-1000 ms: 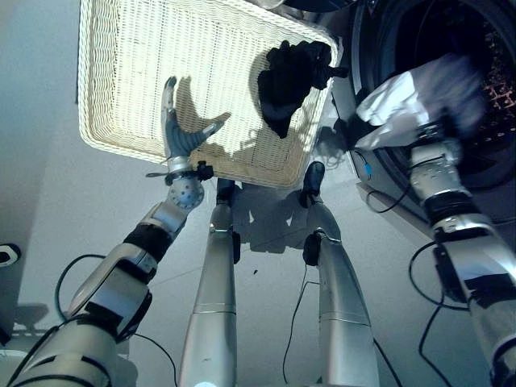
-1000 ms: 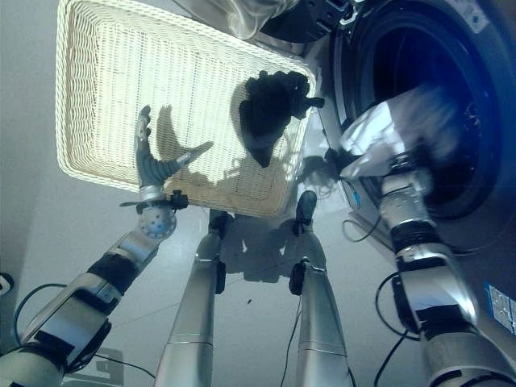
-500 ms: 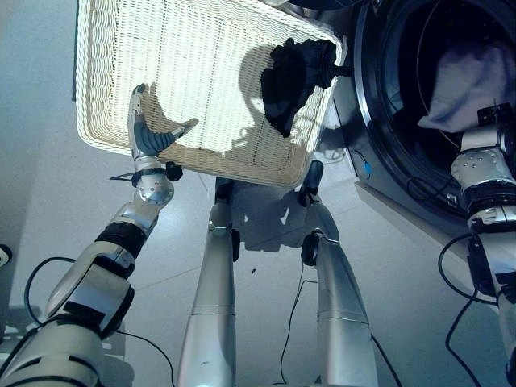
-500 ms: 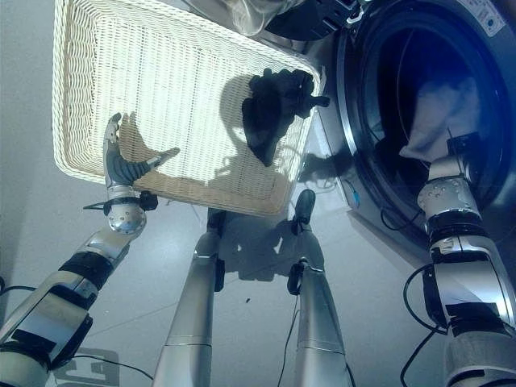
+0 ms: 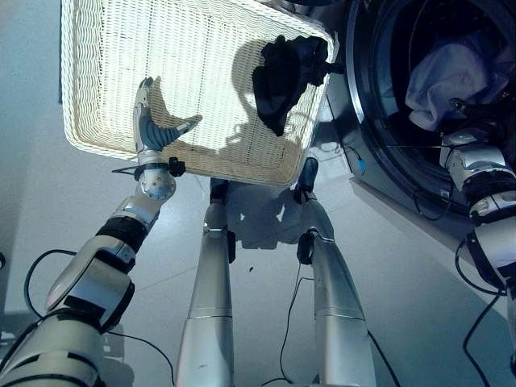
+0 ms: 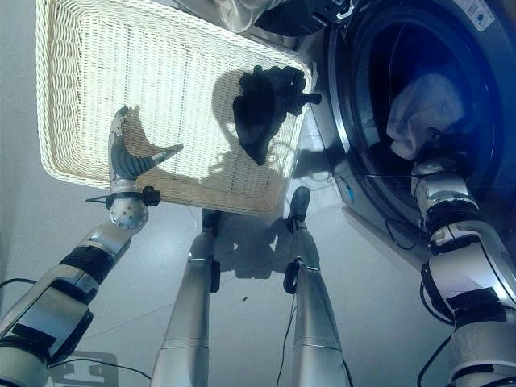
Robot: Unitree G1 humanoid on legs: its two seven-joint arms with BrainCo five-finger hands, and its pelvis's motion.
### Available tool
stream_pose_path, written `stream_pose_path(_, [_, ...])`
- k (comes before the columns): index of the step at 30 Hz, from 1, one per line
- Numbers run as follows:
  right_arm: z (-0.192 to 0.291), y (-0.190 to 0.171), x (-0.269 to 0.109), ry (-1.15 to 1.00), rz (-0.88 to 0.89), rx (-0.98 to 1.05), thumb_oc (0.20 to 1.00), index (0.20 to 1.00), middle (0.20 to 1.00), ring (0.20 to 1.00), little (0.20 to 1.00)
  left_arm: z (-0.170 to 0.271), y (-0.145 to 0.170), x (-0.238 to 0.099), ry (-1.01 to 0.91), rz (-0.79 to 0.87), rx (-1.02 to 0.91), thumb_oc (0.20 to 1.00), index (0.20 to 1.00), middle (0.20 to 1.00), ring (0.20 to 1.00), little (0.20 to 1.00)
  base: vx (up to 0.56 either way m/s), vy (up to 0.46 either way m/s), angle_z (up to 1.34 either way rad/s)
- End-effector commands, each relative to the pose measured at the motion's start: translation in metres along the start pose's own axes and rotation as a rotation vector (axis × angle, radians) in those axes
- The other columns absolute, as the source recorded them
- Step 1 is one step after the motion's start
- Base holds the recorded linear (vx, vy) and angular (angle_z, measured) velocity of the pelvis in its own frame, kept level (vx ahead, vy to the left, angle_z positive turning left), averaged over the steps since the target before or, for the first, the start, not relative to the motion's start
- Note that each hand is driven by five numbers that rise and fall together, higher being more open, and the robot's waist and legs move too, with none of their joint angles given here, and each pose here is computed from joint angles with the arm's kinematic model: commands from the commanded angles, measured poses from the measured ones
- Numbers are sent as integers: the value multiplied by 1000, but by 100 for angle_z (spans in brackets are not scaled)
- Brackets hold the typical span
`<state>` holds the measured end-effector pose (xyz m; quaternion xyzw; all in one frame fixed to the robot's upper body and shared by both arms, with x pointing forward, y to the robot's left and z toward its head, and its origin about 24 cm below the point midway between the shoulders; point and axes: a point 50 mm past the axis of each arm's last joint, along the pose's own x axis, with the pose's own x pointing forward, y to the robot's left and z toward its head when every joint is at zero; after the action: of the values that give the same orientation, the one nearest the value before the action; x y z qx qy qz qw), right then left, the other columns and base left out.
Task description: Put the clothes into the washing machine.
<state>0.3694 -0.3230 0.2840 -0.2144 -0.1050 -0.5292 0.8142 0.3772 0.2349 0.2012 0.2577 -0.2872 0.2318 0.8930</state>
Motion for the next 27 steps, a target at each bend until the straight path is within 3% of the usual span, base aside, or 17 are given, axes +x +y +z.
stream_pose_path(1, [50,-36,15,-300,-211,-53,1000,1000,1000,1000,1000,10,2,5,-14,64,-73,1000,1000,1000,1000,1000,0,0,0])
stream_pose_path(6, [60,-26,4,-397,-192,-58,1000,1000,1000,1000,1000,11,-1,6,-14,67,-74,1000,1000,1000,1000,1000,0,0,0])
stream_pose_path(11, [77,1,-35,-654,-79,-57,1000,1000,1000,1000,1000,15,-7,6,-15,90,-81,1000,1000,1000,1000,1000,0,0,0])
stream_pose_path(27, [90,33,-104,-982,125,-37,1000,1000,1000,1000,1000,24,-18,8,-16,125,-91,1000,1000,1000,1000,1000,0,0,0])
